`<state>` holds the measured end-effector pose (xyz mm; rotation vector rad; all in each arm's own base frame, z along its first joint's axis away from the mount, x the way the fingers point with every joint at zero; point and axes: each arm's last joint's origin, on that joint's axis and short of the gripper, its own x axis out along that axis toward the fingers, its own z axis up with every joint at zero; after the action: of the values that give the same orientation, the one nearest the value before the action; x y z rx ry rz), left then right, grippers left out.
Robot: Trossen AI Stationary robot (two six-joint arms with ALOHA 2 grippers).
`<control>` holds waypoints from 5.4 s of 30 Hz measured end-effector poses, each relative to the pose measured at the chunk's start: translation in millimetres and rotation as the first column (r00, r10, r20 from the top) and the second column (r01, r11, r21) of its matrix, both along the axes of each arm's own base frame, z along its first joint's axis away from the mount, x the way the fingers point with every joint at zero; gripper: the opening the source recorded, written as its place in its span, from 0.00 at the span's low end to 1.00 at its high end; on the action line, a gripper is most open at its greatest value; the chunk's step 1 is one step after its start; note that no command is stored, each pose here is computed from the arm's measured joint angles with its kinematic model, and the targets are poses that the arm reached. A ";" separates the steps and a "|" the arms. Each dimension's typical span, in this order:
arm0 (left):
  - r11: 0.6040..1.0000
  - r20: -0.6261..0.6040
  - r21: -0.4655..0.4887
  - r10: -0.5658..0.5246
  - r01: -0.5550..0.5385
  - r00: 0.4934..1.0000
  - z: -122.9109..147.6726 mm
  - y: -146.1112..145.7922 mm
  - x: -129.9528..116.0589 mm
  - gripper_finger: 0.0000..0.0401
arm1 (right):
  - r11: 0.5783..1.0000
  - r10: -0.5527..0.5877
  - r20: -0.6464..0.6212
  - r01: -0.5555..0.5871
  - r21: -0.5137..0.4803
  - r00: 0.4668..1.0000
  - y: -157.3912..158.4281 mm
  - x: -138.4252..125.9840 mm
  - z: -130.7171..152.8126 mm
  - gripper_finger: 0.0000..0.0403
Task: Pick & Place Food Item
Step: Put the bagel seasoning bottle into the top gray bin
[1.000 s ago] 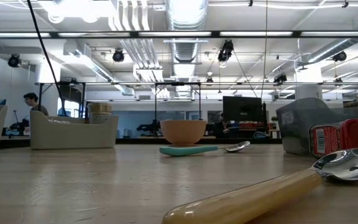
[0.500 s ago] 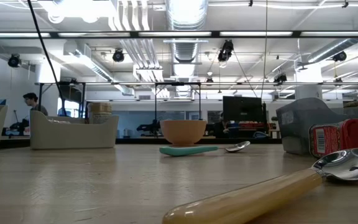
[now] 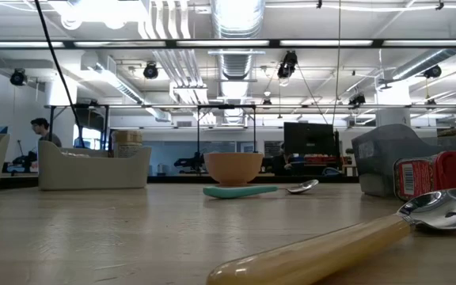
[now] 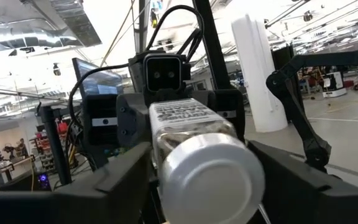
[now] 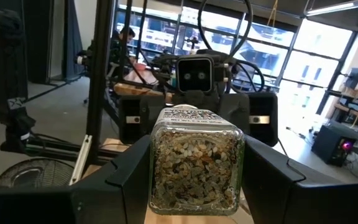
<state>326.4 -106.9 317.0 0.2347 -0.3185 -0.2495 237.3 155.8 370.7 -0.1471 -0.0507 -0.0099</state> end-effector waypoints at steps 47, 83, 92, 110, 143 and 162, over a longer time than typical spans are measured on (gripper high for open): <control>0.874 -0.500 -0.138 0.344 -0.465 0.795 31.5 45.2 -87.6 0.49 | 0.963 -0.201 -0.347 0.249 0.100 0.916 -11.3 -6.4 -54.4 0.83; 0.449 -0.934 0.349 0.239 -0.822 -0.266 -16.9 144.4 -135.5 0.49 | 0.902 -0.189 -0.490 0.348 0.256 0.851 -20.4 -20.5 -132.3 0.83; 0.488 -0.905 0.424 0.197 -0.763 -0.377 -36.4 163.1 -119.9 0.49 | 0.904 -0.191 -0.495 0.348 0.247 0.847 -20.8 -21.1 -133.7 0.83; 0.547 -0.911 0.408 0.193 -0.731 -0.364 -47.2 189.0 -112.1 0.49 | 0.910 -0.195 -0.506 0.347 0.227 0.840 -22.0 -22.5 -138.8 0.83; 0.560 -0.932 0.323 0.048 -0.763 -0.360 -97.6 219.5 -132.7 0.49 | 0.912 -0.198 -0.511 0.348 0.216 0.837 -22.8 -23.5 -141.8 0.83; 0.551 -0.940 0.309 0.053 -0.775 -0.337 -103.4 221.8 -132.4 0.63 | 0.912 -0.198 -0.510 0.348 0.216 0.837 -22.7 -23.5 -141.7 0.83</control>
<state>194.1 114.9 213.6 -0.4713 1.4001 0.6318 213.8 133.1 229.0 0.1559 0.4726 -0.2723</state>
